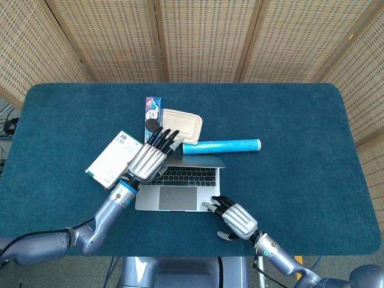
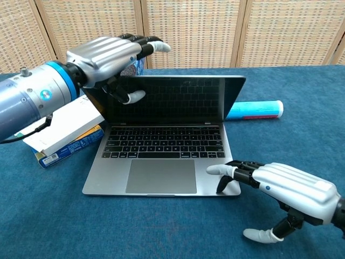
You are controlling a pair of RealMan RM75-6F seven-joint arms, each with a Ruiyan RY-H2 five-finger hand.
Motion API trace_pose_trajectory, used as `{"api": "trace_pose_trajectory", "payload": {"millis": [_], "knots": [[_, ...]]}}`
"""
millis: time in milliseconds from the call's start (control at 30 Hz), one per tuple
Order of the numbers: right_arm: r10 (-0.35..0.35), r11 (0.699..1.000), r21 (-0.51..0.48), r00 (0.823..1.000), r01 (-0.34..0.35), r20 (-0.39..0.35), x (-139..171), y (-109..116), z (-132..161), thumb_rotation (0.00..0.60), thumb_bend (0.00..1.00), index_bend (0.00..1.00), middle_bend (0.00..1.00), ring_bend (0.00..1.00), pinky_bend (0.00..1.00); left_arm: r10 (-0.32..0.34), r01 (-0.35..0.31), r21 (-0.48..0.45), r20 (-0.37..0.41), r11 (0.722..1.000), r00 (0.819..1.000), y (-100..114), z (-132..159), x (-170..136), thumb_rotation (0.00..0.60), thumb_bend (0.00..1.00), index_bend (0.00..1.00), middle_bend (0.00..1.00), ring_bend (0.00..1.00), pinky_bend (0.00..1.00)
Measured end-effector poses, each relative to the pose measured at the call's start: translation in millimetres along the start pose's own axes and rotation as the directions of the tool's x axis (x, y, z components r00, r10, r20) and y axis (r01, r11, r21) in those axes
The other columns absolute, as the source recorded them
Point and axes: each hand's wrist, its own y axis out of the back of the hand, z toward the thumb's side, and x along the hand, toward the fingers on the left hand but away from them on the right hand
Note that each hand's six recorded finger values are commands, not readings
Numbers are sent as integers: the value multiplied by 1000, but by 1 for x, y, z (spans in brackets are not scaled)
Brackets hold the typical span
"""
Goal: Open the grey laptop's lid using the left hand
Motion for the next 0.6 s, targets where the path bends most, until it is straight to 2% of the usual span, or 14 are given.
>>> {"api": "trace_pose_trajectory", "payload": {"millis": [200,600], "knots": [[9,1000,5,1000,-9,7,-1,-1,0,600,311,0,265,87,108,0,0,-7,-37,1000,999,7,-12,12,600,411,0,0,0,0],[15,1000,11,1000,-15,12,-1,0,0,600,311,0,265,87,108,13,-8,47,-97,999,995,23,-37,35,600,408,0,0,0,0]]}}
